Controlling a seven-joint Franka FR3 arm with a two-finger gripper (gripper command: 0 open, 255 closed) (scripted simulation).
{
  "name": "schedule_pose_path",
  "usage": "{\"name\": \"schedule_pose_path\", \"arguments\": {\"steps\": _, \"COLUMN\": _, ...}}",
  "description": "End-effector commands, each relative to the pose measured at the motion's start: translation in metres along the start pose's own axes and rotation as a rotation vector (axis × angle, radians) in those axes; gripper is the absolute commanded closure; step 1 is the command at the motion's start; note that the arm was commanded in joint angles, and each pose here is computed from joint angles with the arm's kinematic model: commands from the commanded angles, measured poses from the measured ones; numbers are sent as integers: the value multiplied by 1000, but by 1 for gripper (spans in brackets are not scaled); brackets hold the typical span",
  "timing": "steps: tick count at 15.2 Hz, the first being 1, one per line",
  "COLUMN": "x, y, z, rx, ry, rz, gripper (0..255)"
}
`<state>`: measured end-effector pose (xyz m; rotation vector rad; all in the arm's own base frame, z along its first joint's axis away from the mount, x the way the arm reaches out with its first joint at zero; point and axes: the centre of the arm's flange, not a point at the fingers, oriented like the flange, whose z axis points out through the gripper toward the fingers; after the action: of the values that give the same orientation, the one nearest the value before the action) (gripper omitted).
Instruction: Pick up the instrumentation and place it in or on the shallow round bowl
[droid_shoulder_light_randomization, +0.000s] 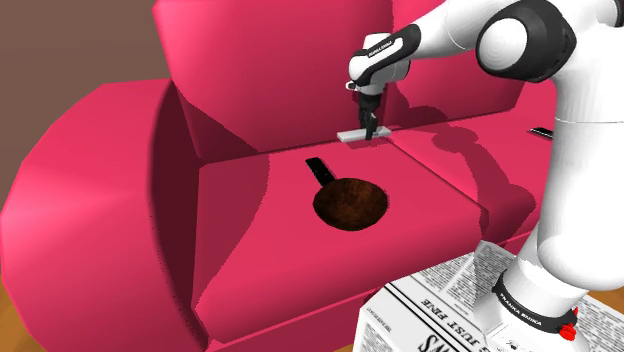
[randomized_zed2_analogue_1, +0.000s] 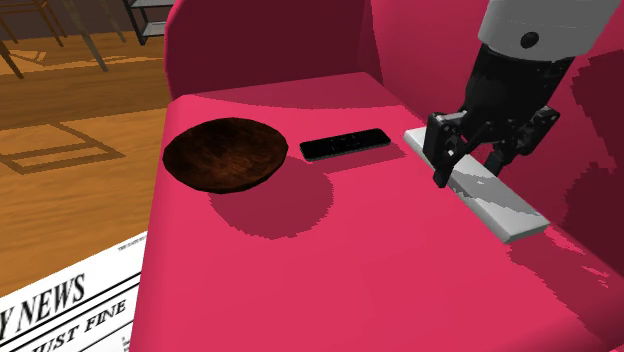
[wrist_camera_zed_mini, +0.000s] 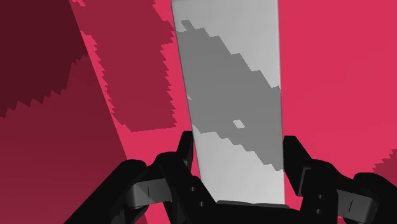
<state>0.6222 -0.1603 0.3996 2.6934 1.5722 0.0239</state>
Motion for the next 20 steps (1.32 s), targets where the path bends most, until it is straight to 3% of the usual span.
{"name": "schedule_pose_path", "arguments": {"steps": 1, "x": 0, "y": 1, "z": -11, "rx": 0, "ry": 0, "rz": 0, "gripper": 255}}
{"name": "schedule_pose_path", "arguments": {"steps": 9, "x": 0, "y": 2, "z": -50, "rx": 0, "ry": 0, "rz": 0, "gripper": 255}}
{"name": "schedule_pose_path", "arguments": {"steps": 20, "x": 60, "y": -130, "z": -54, "rx": 0, "ry": 0, "rz": 0, "gripper": 255}}
